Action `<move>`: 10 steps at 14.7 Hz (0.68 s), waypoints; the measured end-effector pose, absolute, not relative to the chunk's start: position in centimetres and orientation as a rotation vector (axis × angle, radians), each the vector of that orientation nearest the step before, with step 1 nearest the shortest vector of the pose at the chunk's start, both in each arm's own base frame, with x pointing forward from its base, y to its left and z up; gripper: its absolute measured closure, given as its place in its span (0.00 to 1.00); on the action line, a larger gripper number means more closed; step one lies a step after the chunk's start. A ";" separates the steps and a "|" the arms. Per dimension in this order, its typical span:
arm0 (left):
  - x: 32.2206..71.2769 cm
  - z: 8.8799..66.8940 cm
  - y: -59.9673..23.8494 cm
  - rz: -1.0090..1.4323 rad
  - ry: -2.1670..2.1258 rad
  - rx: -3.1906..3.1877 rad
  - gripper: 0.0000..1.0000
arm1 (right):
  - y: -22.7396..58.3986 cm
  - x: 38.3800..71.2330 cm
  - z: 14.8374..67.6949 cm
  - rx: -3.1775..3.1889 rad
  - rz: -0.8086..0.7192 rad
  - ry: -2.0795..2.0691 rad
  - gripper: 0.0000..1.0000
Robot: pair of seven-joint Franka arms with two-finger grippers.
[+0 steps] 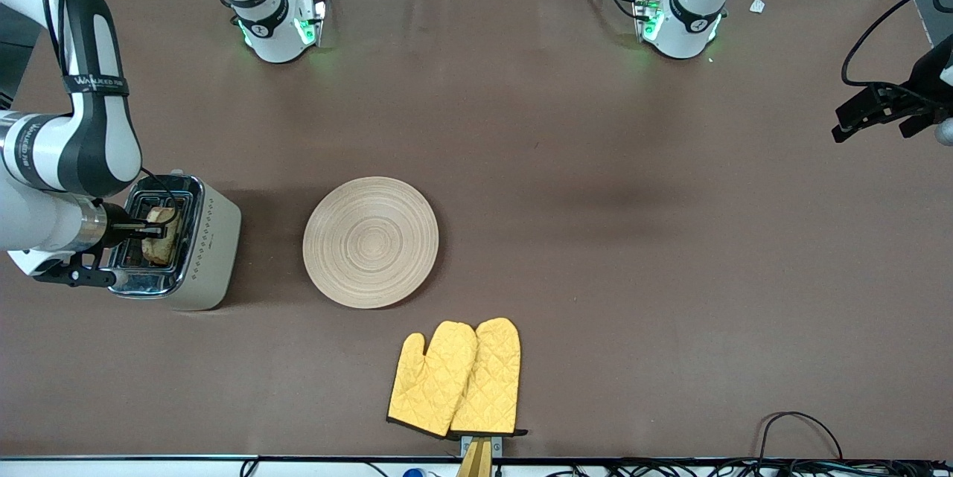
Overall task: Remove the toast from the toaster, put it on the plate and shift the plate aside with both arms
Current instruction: 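Lower the right gripper and grasp the toast slice in the toaster, then lift the toast out and carry it onto the wooden plate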
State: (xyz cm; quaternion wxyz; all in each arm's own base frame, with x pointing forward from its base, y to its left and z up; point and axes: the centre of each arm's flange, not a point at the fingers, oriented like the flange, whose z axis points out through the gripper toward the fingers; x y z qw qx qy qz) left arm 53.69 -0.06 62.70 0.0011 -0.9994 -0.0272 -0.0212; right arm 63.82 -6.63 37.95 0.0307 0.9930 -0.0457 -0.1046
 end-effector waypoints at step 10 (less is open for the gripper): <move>53.7 62.7 -0.1 -0.066 -0.083 -3.138 0.00 | 10.8 63.2 50.4 3.221 -0.231 -0.129 0.88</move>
